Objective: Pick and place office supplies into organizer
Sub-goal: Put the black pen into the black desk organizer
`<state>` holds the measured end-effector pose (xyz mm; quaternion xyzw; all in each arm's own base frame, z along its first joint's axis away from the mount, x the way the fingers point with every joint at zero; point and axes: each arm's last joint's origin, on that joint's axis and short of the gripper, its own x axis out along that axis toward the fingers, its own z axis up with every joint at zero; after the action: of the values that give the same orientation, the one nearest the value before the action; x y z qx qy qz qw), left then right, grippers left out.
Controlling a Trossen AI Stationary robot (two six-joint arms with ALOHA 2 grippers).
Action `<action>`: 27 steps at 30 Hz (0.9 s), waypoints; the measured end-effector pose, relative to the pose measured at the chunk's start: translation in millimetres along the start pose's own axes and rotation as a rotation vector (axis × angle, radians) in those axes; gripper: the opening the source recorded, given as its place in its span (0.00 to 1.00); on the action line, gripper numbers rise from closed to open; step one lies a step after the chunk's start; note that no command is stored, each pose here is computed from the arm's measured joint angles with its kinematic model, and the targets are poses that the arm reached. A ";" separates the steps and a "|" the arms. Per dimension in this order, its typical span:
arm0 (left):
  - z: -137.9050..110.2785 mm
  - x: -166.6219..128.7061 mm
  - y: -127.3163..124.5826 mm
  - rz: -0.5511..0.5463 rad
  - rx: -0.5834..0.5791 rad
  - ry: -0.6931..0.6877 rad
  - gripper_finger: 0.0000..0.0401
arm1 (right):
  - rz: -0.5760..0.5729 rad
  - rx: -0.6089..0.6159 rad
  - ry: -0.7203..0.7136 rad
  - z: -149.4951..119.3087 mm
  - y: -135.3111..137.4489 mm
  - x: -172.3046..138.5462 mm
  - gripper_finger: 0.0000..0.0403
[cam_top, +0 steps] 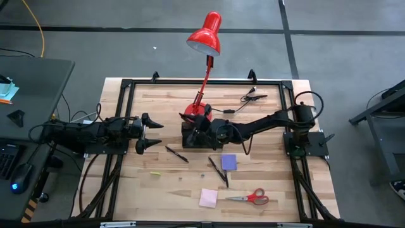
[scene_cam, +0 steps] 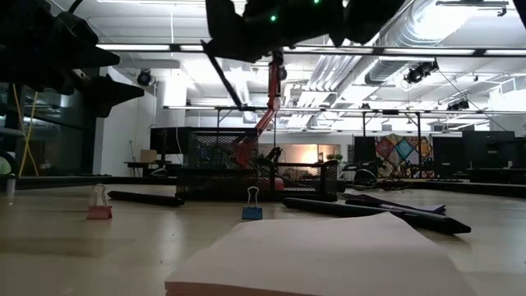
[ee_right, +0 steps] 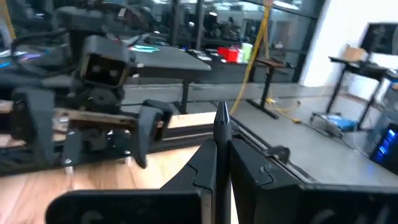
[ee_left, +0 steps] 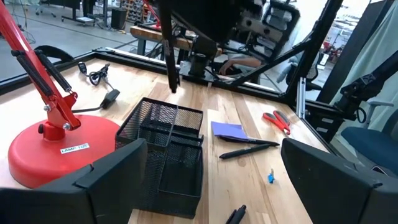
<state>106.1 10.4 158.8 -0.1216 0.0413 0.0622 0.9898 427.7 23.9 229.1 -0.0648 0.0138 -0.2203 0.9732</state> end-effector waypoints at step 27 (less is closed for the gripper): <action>0.0 0.0 0.0 0.000 0.000 0.000 0.89 | 0.036 -0.040 -0.063 -44.6 0.8 21.2 0.03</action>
<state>106.1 10.4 158.8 -0.1216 0.0413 0.0623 0.9898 444.7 10.1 184.8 -0.0909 -0.0111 -0.2005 0.9754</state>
